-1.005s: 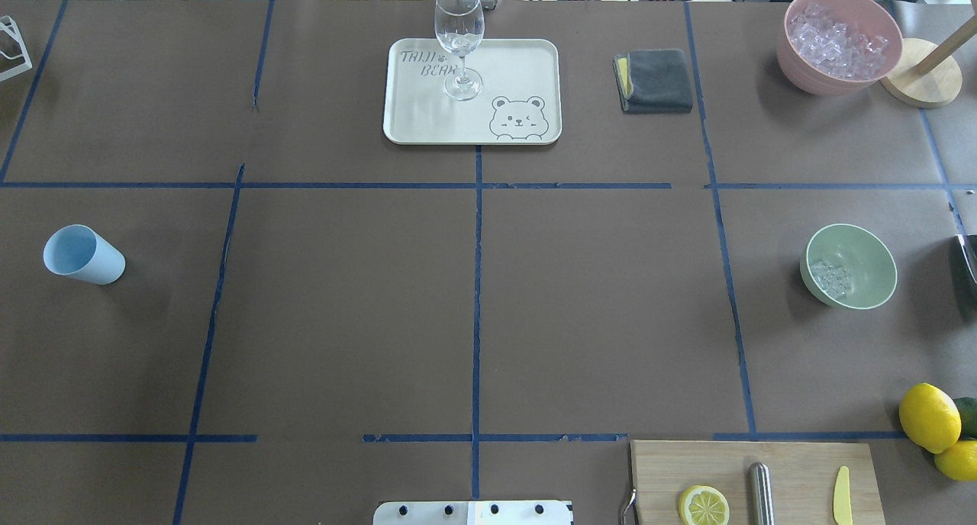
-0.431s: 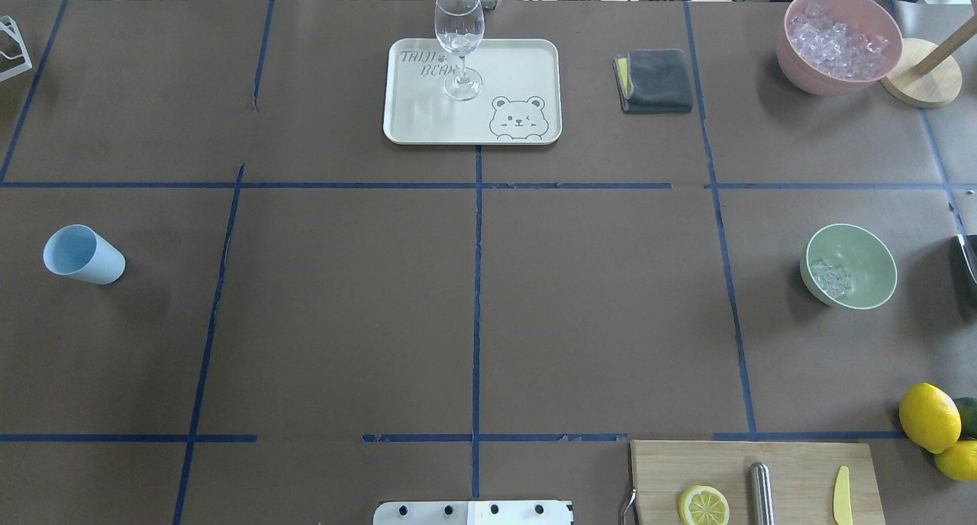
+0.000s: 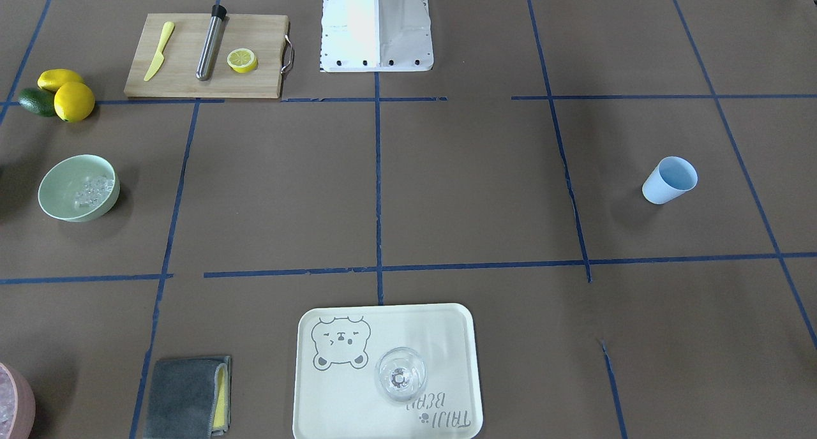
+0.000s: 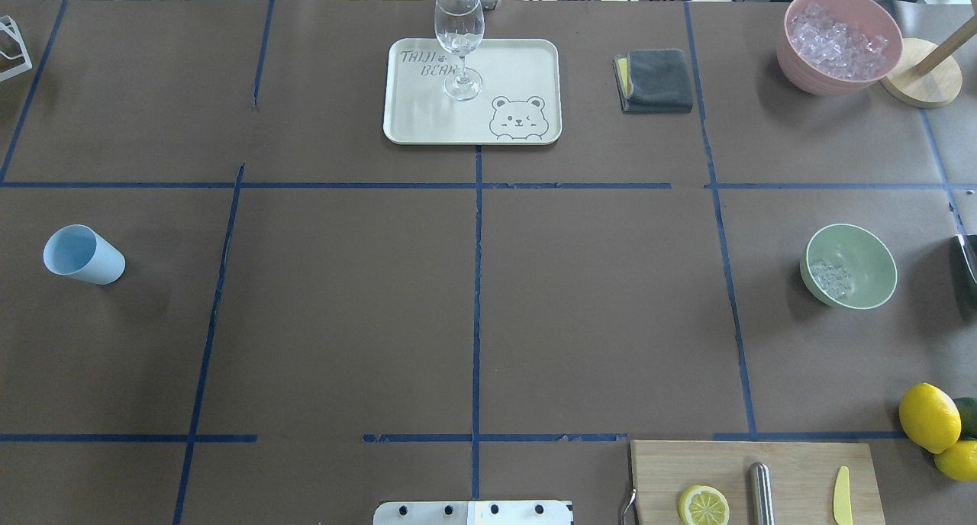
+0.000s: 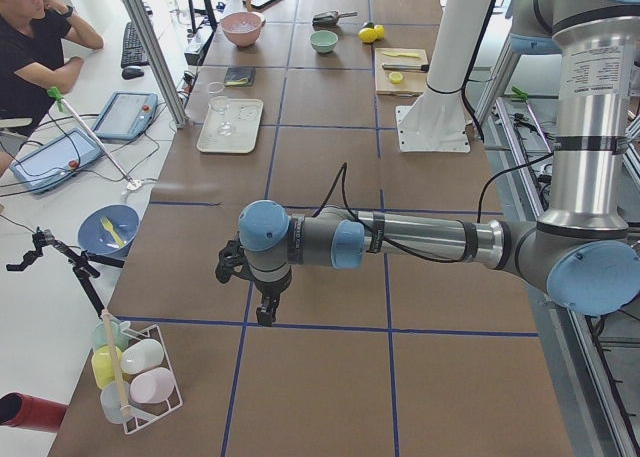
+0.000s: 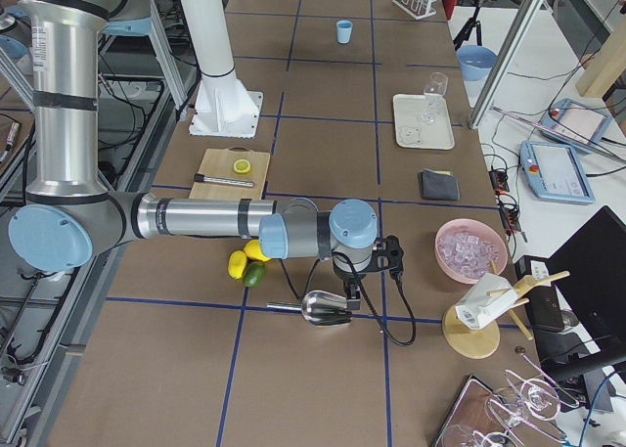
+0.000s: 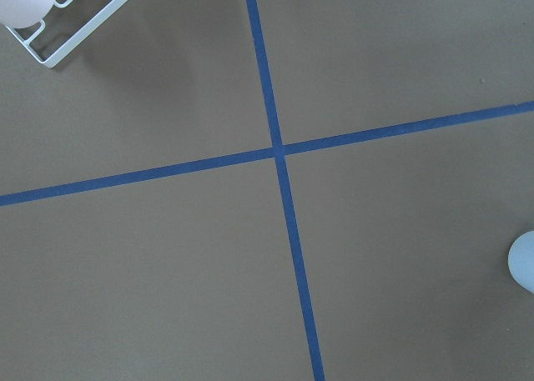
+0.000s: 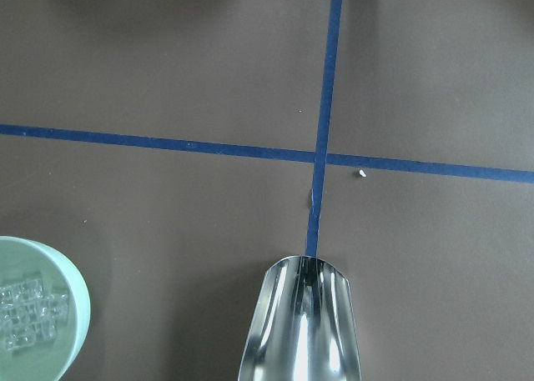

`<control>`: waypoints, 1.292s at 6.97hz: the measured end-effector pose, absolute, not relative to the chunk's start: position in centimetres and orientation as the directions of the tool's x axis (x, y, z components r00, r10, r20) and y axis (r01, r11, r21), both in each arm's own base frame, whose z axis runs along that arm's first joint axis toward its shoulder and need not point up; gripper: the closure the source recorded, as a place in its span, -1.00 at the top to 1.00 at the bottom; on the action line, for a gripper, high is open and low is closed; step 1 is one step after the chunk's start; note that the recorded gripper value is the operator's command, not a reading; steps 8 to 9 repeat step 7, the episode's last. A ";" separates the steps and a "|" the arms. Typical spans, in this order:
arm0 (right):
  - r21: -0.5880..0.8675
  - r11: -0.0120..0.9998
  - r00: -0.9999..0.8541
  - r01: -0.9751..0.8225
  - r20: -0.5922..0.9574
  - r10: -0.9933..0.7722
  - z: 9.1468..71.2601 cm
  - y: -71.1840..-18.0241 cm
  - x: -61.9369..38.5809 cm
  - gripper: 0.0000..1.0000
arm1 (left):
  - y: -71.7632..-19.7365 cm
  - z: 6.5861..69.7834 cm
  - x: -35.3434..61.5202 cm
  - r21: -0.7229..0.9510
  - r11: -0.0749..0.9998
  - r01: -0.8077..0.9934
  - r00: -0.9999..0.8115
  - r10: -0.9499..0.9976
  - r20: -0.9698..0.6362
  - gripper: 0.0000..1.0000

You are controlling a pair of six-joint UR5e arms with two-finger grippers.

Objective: Pour ice into bowl

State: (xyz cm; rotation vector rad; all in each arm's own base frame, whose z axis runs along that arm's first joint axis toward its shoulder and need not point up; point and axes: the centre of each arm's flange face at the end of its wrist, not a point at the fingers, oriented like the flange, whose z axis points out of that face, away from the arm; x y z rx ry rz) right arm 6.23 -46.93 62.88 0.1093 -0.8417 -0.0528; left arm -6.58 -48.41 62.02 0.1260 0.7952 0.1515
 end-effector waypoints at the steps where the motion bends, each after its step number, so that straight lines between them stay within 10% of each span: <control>1: 0.119 0.993 0.665 0.003 0.741 -0.091 62.8 -46.9 6.2 1.00 | -48.4 62.0 -6.6 0.170 0.982 -0.088 0.690 0.183 -0.700 1.00; 9: 0.126 0.992 0.665 0.003 0.740 -0.096 62.5 -47.1 6.2 1.00 | -48.4 62.0 -6.6 0.173 0.981 -0.090 0.690 0.187 -0.699 1.00</control>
